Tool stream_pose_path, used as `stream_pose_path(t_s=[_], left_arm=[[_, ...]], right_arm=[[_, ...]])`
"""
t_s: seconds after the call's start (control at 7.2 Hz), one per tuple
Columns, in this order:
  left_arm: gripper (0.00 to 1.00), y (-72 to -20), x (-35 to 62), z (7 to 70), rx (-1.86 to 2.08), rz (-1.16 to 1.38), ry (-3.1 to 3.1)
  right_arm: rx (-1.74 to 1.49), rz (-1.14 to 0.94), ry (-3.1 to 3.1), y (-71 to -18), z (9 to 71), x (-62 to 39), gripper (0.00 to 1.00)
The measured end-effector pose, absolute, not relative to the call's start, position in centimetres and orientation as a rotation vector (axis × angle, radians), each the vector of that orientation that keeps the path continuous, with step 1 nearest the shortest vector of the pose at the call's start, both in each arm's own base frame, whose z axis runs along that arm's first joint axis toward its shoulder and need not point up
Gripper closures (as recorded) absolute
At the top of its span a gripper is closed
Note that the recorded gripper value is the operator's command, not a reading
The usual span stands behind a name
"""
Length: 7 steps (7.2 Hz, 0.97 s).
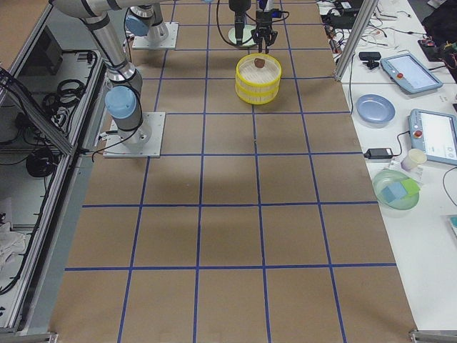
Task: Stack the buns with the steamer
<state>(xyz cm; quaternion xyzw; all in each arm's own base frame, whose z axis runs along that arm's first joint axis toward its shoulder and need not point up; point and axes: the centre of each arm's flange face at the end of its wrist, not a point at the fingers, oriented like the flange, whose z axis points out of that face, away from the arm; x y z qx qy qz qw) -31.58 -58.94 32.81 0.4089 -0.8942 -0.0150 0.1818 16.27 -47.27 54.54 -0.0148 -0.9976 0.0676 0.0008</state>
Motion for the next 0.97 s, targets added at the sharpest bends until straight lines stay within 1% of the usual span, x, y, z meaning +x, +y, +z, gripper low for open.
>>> stream_pose_path(t_s=[0.28,0.56,0.83,0.97], left_arm=[[0.00,-60.3,-27.3,35.9,0.960,0.110,-2.620],[0.00,-61.2,-20.3,38.4,0.585,0.235,-2.853],[0.00,-60.3,-13.4,41.4,0.334,0.263,-3.047],[0.00,-59.3,-11.7,42.8,0.247,0.246,-3.097]], right_arm=[[-0.042,0.241,-3.133,-47.5,54.7,16.1,0.00],[-0.036,0.228,-3.146,-47.5,54.6,16.1,0.00],[-0.009,0.221,-3.175,-47.4,54.6,16.4,0.00],[0.040,0.222,-3.178,-47.3,54.6,16.4,0.00]])
